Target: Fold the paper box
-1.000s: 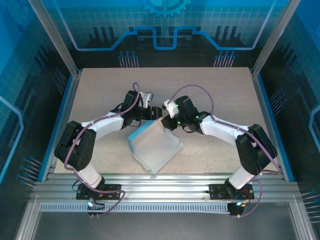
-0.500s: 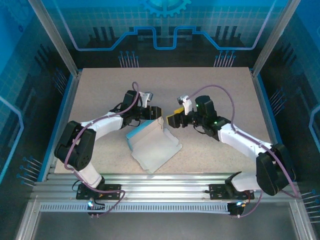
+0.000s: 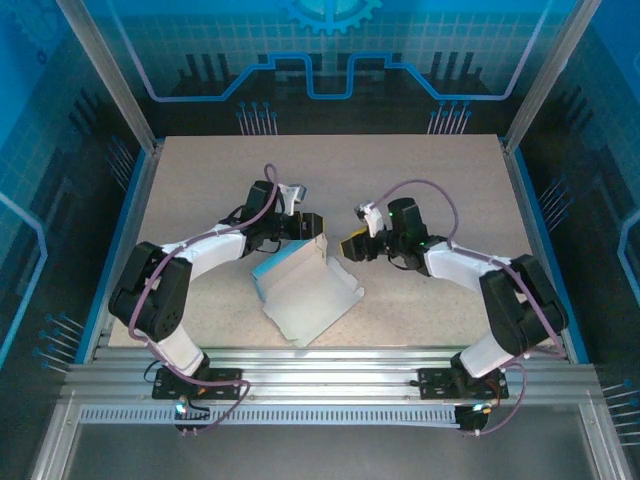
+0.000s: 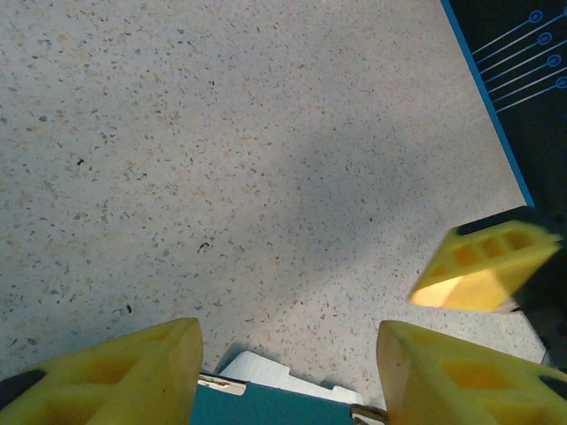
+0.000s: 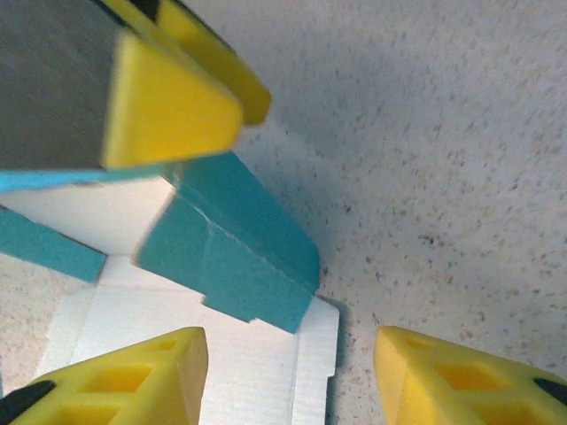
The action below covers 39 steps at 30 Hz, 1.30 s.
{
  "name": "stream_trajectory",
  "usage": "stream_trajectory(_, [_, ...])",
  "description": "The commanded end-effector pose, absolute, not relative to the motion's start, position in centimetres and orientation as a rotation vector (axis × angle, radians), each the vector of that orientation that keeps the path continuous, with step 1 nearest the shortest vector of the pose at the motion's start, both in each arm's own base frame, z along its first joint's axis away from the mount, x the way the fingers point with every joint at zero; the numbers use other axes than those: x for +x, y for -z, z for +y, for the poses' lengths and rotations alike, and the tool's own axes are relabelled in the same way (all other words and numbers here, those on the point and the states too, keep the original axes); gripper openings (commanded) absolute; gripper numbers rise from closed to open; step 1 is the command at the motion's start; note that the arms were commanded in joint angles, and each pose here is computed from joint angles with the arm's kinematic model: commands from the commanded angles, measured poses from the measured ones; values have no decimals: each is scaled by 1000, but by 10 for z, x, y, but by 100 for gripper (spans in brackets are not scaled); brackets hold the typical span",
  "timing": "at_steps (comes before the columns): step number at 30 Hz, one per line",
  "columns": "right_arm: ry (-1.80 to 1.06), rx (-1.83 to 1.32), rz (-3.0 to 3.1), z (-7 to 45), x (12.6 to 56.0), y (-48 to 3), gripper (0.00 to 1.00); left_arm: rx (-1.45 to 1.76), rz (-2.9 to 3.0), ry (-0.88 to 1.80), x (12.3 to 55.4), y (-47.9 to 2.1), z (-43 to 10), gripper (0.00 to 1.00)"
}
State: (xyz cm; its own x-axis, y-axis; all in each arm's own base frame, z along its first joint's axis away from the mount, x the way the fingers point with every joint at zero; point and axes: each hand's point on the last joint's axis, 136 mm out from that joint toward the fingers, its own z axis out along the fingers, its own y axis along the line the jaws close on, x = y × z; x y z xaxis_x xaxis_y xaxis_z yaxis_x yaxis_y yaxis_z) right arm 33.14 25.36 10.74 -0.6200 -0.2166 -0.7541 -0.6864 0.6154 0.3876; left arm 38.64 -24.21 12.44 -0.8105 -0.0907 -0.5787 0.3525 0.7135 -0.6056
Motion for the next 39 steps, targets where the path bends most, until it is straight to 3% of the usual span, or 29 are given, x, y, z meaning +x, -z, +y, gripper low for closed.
stream_trajectory(1, [-913, -824, 2059, 276, 335, -117, 53, 216, 2358, 984, 382, -114, -239, 55])
stream_trajectory(16, [-911, -852, 2004, 321, 342, -105, 43, 259, 2373, 1055, 377, -116, -244, 52])
stream_trajectory(39, [-544, -818, 1990, 340, 366, -90, 20, 327, 2388, 1226, 379, -121, -252, 48])
